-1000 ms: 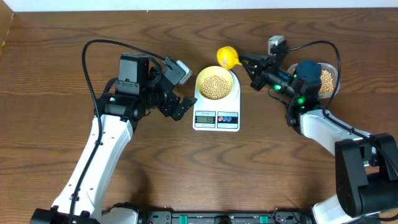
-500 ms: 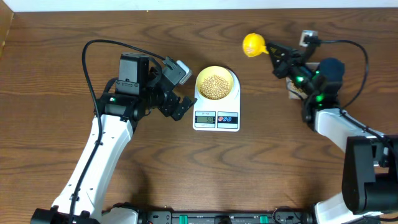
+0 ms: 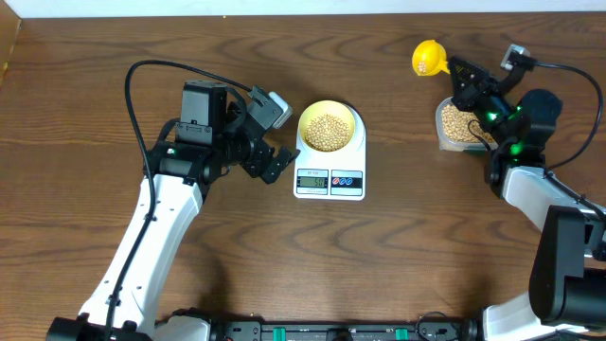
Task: Scoop item into bowl and weigh 50g on scale
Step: 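Carry the scoop right back to the soybean tub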
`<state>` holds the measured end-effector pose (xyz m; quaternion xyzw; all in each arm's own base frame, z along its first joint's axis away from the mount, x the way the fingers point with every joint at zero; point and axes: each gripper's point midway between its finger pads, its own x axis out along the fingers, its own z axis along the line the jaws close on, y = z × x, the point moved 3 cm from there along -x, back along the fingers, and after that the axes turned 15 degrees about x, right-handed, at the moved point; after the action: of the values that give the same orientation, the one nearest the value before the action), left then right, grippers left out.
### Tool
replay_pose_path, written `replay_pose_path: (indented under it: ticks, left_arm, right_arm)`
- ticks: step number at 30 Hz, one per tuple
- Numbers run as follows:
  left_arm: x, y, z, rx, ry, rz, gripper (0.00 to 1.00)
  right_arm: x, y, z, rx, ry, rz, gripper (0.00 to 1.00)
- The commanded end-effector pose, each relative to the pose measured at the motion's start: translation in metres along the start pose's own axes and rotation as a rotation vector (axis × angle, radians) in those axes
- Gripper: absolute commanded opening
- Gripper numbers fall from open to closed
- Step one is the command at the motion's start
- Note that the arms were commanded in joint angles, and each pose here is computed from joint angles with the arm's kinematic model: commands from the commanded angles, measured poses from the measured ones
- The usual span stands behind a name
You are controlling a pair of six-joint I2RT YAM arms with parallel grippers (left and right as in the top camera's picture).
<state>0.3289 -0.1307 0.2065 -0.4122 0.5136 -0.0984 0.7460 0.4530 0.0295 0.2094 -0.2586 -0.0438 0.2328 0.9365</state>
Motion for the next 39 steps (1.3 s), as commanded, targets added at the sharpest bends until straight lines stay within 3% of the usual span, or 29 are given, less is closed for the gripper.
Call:
replay_pose_path:
  ticks: [1,16,39]
  left_arm:
    - [-0.002,-0.001,-0.002,-0.004,0.006,-0.011,0.98]
    - [-0.002,-0.001,-0.002,-0.004,0.006,-0.011,0.98]
    - [-0.002,-0.001,-0.002,-0.004,0.006,-0.011,0.98]
  right_arm:
    - [-0.006,-0.017,0.010,-0.027,0.019,-0.080,0.01]
    - [-0.032,-0.025,0.021,-0.079,0.184,-0.110,0.02]
    - [-0.066,-0.020,0.015,-0.355,0.349,-0.014,0.01]
